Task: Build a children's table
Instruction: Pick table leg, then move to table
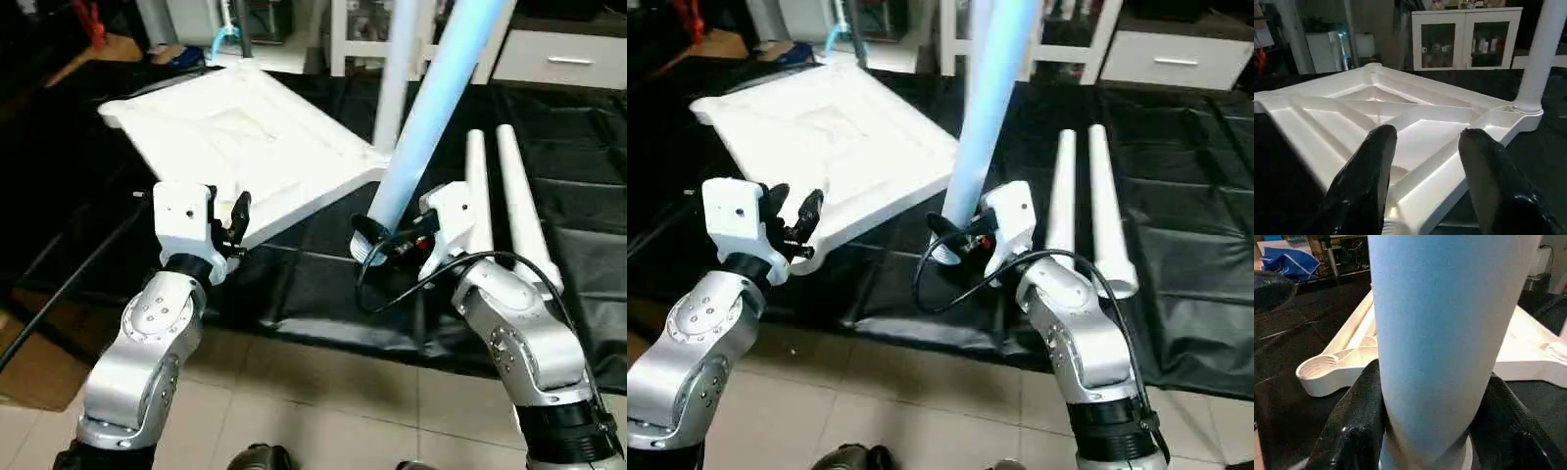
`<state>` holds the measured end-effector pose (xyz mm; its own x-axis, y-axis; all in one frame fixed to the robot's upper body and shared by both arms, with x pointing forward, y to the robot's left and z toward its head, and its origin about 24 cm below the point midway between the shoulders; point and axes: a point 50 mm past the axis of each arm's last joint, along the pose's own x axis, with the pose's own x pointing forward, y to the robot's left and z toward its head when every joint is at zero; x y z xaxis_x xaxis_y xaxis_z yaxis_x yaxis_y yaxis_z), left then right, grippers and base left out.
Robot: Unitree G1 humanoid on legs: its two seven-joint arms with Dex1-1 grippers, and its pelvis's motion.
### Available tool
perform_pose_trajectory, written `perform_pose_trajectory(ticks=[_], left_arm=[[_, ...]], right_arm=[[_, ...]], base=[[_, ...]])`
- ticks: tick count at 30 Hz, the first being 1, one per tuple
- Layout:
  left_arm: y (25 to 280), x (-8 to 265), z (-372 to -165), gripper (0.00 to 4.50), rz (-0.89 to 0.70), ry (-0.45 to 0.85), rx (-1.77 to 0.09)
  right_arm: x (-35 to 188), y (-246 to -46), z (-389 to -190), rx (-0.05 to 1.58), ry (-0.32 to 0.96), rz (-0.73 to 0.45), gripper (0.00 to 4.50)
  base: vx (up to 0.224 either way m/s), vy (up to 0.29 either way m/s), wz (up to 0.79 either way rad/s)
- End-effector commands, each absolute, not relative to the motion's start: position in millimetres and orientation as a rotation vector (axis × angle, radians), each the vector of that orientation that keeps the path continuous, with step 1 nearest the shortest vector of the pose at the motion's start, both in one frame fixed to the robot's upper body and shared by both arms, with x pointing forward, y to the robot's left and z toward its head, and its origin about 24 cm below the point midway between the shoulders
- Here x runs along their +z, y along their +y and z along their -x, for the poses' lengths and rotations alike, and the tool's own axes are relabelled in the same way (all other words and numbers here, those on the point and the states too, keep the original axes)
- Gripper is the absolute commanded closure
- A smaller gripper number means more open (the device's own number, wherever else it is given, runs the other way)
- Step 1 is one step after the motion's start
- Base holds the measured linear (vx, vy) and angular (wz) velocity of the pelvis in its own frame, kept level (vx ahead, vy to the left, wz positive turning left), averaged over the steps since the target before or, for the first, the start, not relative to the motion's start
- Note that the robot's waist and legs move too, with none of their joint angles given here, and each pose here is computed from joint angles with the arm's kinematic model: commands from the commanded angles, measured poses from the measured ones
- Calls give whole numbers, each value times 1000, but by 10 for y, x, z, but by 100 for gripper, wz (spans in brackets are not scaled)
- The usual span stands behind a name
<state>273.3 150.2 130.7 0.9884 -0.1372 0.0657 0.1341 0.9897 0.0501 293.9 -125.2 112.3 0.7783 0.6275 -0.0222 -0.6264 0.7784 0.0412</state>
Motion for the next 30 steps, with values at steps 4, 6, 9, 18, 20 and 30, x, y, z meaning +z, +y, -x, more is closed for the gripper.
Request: perform_pose_trajectory(ticks=[4,6,9,18,20,30], left_arm=[[1548,1226,-2678,208,-66,-45,-122],[1566,1211,-2663,208,-62,-40,-113],[1580,1189,-2649,208,-57,-36,-105],[1468,1127,-2604,208,-96,-69,-107],[1449,1124,-2607,208,-109,-66,-91],[1470,1114,-2619,208,-57,-58,-49]], right_arm=[[1139,-1227,-2949,664,14,-43,262],[1112,-1226,-2946,641,16,-49,262],[1083,-1228,-2935,615,20,-59,262],[1057,-1255,-2872,572,12,-66,262],[1062,-1255,-2870,569,9,-68,262],[1081,-1262,-2868,566,3,-68,262]], base=[[-50,88,3],[-68,66,4],[-82,32,4],[-107,17,4],[-19,-129,36],[-68,-95,19]])
